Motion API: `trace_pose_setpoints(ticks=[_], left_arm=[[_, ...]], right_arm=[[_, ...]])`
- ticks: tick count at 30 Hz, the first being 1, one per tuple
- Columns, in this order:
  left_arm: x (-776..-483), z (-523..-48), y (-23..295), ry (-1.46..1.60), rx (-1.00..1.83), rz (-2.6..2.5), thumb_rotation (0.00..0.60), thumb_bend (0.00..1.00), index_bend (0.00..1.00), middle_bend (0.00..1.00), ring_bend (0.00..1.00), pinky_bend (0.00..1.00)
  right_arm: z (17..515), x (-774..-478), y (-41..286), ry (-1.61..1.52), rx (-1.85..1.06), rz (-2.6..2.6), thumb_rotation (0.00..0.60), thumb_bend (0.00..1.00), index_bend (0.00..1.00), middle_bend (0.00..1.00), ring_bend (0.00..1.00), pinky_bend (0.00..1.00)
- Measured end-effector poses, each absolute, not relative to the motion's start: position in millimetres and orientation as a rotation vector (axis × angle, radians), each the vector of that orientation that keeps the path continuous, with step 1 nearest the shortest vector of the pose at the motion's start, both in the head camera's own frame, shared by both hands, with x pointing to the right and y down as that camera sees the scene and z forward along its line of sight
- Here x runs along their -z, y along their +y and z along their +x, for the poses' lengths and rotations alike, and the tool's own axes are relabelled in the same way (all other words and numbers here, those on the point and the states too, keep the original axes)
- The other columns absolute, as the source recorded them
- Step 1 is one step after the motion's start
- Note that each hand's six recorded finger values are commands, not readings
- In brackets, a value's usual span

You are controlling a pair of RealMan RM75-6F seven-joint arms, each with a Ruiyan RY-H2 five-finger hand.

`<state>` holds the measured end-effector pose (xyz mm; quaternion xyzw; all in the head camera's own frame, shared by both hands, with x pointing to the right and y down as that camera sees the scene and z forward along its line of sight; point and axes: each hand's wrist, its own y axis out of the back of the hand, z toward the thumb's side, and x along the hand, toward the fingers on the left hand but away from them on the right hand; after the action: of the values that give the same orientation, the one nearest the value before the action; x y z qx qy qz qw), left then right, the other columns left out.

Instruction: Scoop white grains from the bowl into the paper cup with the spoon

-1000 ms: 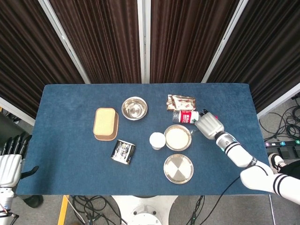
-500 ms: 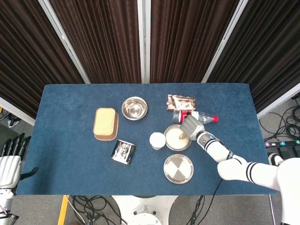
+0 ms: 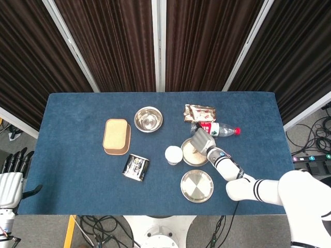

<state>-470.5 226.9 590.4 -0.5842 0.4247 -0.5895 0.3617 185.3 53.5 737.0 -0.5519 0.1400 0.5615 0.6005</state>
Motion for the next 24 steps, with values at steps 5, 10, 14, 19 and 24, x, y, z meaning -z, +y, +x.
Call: trace_pose_setpoints(ticks=[5,10,14,19,24], left_arm=[[-591.7,-470.8,227.7,1.097,1.517,-1.509,0.6,0.0,0.11,0.06,0.01,0.01],[-591.7,-471.1,228.4,1.099,1.516,-1.508,0.6,0.0,0.11,0.06,0.01,0.01],[-590.3,-470.3,228.1,1.1,1.511,-1.504,0.6,0.0,0.11,0.06,0.01,0.01],[-588.0,-469.7,228.1,1.101,1.509,-1.498,0.6,0.0,0.11,0.06,0.01,0.01],[-585.7,-467.4,227.6,1.092,1.503,-1.493,0.6,0.0,0.11,0.06,0.01,0.01]], right_arm=[[184.5,-737.1,57.6,0.271,-1.287,-1.305,0.6,0.33,0.59,0.57,0.24,0.08],[193.2,-736.2,63.5,0.182,-1.288,-1.363,0.6,0.33,0.59,0.57,0.24,0.07],[204.8,-736.0,67.7,0.107,-1.298,-1.419,0.6,0.33,0.59,0.57,0.24,0.06],[222.0,-732.1,68.8,0.0,-1.31,-1.48,0.6,0.33,0.59,0.57,0.24,0.05],[236.1,-724.2,64.9,-0.097,-1.312,-1.524,0.6,0.33,0.59,0.57,0.24,0.04]])
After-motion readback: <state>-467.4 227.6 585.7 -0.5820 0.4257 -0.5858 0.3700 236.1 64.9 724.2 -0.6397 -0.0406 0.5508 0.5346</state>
